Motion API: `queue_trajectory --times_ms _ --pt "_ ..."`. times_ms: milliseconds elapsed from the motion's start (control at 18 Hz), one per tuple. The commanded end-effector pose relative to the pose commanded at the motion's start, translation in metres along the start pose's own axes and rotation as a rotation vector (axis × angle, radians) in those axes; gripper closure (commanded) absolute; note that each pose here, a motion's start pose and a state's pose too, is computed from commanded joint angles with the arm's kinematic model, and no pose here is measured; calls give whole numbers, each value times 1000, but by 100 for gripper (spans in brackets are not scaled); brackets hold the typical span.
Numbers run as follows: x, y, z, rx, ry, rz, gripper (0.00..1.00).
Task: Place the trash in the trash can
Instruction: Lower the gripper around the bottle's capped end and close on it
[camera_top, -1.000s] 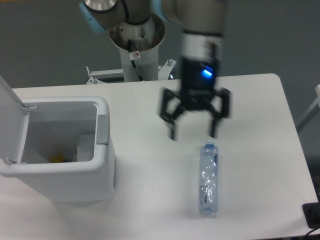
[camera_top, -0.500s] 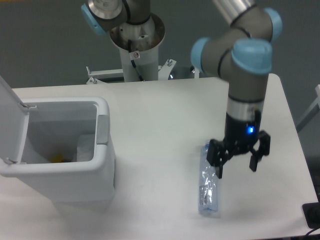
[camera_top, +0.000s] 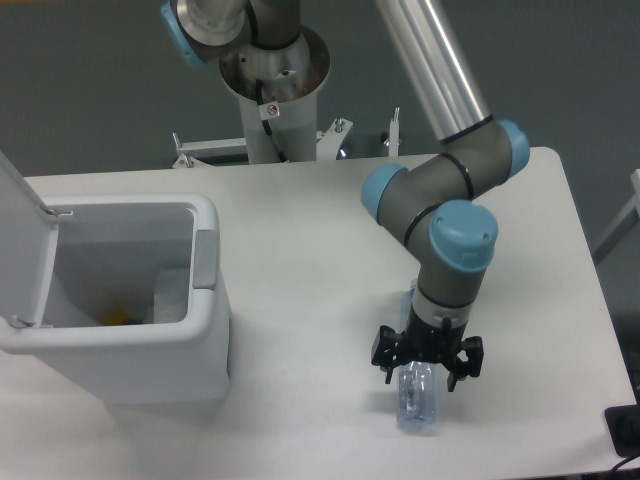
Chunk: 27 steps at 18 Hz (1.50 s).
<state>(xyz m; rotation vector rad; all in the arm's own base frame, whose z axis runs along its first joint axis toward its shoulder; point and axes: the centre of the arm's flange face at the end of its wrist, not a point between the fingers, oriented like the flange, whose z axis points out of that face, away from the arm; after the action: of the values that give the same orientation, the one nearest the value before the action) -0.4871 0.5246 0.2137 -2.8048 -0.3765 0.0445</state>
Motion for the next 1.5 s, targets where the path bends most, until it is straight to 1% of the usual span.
queue_trajectory --times_ms 56,333,444,722,778,889,1000,1444,1500 --pt "-1 1 6 -7 3 2 0" --pt "-4 5 19 -19 -26 0 0" --pt "-5 5 22 -17 -42 6 0" --pt "-3 8 27 -37 -53 7 0" --pt "-2 9 28 -41 -54 8 2" --pt "-2 9 28 -41 -54 6 20" --pt "-2 8 28 -41 -54 5 30" --pt "0 9 28 -45 -55 12 35" --pt "0 9 28 -45 -55 12 38"
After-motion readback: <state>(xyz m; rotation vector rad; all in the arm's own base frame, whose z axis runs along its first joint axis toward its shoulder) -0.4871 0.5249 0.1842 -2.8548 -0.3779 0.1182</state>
